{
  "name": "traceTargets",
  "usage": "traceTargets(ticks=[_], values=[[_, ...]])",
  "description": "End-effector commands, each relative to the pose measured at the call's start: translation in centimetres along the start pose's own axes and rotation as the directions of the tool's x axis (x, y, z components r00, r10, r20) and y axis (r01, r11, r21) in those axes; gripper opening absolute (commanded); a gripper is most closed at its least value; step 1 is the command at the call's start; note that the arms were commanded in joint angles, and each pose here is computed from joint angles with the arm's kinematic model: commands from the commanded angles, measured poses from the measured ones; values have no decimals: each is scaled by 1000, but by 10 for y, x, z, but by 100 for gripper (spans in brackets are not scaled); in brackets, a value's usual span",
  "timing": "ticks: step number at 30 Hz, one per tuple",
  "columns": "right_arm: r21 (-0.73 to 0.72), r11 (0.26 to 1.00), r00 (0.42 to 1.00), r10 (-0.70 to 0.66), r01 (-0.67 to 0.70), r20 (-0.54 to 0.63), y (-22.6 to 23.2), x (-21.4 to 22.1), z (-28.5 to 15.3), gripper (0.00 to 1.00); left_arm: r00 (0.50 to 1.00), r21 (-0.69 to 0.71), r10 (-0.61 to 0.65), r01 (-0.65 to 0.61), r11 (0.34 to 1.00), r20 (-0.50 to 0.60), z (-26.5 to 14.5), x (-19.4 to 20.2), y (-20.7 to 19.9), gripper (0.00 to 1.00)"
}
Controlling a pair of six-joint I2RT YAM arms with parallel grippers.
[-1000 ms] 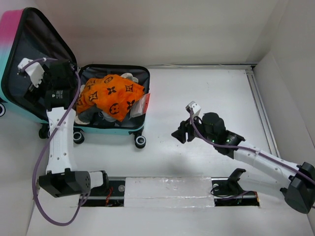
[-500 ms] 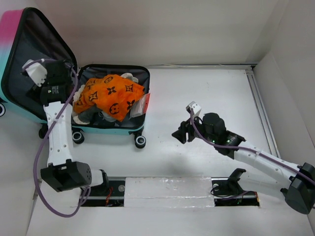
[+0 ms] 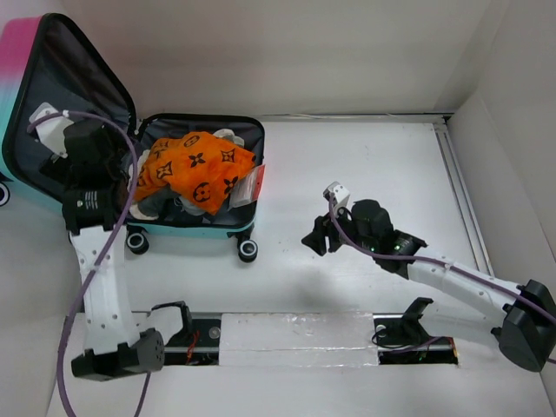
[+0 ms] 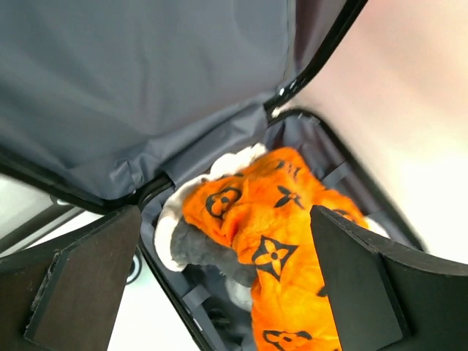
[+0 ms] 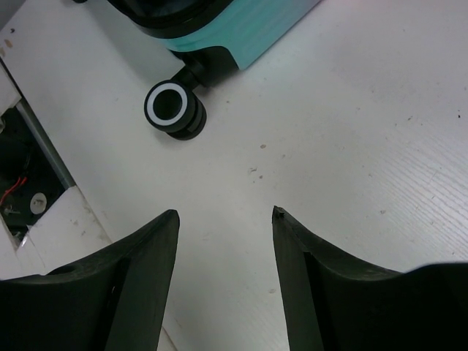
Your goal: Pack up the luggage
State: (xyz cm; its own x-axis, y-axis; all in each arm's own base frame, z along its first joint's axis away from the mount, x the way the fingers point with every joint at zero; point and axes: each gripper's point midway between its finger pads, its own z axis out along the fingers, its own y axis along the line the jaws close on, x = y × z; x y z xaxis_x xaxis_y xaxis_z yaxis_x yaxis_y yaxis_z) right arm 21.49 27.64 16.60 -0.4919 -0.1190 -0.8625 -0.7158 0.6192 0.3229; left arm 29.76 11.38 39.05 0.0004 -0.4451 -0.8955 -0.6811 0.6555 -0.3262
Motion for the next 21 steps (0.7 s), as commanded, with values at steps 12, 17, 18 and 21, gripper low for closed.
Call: traceTargets(ticks=[12, 17, 18, 21], values=[[-20, 999, 998, -34, 35, 57, 9, -16, -2, 60, 976, -447, 84, 16, 894, 201, -38, 4, 118, 99], [-9, 999, 998, -34, 34, 60, 8, -16, -2, 61, 977, -517, 107, 6, 856, 187, -18, -12, 109, 99], [-9, 999, 998, -34, 34, 60, 8, -16, -2, 61, 981, -549, 119, -15, 836, 154, -6, -8, 110, 99], [10, 999, 997, -34, 33, 65, 4, -17, -2, 61, 980, -565, 131, -24, 825, 150, 3, -10, 105, 99]])
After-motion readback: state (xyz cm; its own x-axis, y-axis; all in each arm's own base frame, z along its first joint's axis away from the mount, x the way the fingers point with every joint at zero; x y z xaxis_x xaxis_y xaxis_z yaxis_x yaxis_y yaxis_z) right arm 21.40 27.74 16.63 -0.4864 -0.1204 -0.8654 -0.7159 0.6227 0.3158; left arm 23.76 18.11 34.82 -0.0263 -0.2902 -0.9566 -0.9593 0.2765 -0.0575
